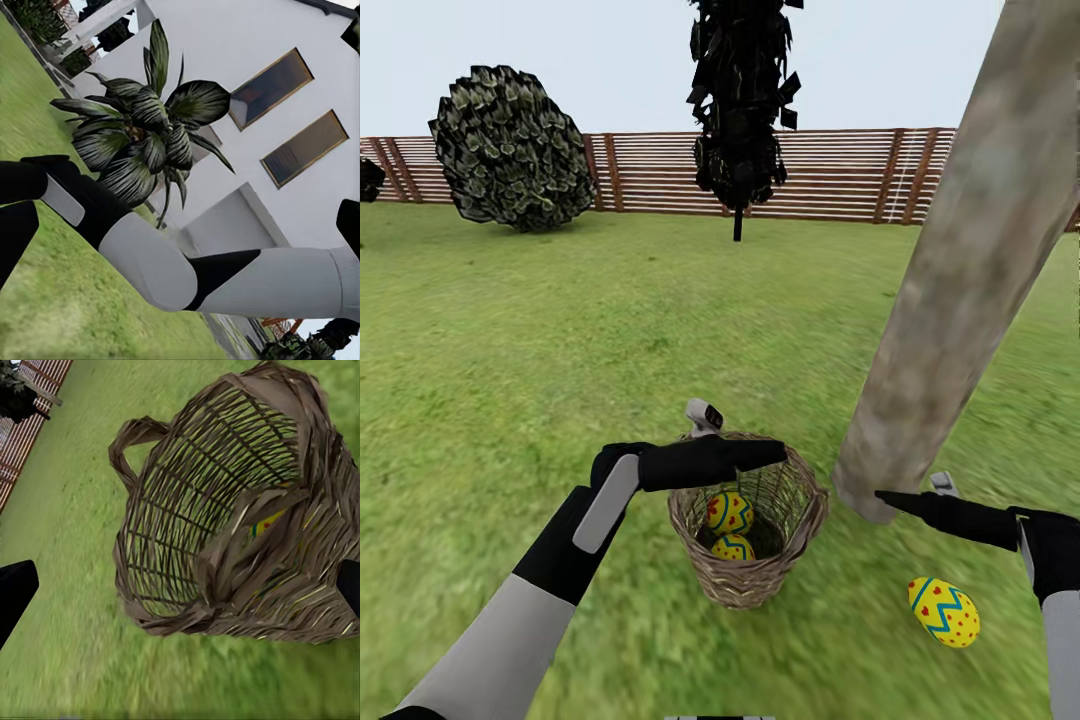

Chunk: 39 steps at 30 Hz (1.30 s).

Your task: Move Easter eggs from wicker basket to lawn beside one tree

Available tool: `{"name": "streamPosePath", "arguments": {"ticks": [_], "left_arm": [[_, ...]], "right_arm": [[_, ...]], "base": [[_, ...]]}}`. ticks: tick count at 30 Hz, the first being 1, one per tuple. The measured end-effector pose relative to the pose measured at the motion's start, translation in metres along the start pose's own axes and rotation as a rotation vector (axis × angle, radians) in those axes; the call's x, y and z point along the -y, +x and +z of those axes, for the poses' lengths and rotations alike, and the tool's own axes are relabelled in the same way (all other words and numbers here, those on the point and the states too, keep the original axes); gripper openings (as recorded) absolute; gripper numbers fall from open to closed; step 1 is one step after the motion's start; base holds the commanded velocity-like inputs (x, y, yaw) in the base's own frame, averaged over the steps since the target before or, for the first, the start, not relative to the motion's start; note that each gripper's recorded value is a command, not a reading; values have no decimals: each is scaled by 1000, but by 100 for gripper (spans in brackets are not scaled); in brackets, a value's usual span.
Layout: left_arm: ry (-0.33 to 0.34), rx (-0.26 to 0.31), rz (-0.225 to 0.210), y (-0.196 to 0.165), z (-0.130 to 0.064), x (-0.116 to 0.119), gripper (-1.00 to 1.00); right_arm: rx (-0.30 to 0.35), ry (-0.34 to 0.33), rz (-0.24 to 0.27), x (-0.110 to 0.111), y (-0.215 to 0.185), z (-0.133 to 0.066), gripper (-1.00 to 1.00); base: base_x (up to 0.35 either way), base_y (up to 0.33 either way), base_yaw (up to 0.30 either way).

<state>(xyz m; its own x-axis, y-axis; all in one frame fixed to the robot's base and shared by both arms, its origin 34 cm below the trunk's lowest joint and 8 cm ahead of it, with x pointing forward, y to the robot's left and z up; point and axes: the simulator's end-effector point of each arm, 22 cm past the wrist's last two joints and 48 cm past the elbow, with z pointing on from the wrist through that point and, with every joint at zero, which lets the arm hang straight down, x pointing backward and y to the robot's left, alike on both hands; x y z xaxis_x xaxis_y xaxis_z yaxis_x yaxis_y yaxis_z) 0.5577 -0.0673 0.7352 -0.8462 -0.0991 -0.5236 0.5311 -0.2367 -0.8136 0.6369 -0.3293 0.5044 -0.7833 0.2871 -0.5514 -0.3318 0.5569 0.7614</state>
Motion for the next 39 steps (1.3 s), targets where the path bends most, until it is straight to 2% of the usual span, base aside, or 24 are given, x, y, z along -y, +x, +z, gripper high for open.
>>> {"name": "streamPosePath", "arguments": {"ticks": [5, 11, 25, 32, 36, 39], "left_arm": [[0, 15, 19, -8, -3, 10, 100], [-2, 27, 20, -23, -3, 19, 100], [-14, 28, 19, -47, -1, 38, 100], [-5, 98, -27, -72, -17, 37, 100], [34, 114, -35, -81, -19, 48, 100], [39, 115, -36, -86, -18, 53, 100]], "right_arm": [[6, -1, -15, -7, -6, -6, 100], [11, -2, -16, -17, -18, -9, 100], [13, -4, -23, -40, -44, -15, 100], [-1, 5, -27, -49, -52, -16, 100], [-58, 26, -43, -53, -49, -11, 100], [-71, 35, -64, -59, -55, -12, 100]], "base": [[-180, 143, 0], [-221, 190, 0], [-13, 11, 0], [0, 0, 0], [0, 0, 0], [0, 0, 0]]}}
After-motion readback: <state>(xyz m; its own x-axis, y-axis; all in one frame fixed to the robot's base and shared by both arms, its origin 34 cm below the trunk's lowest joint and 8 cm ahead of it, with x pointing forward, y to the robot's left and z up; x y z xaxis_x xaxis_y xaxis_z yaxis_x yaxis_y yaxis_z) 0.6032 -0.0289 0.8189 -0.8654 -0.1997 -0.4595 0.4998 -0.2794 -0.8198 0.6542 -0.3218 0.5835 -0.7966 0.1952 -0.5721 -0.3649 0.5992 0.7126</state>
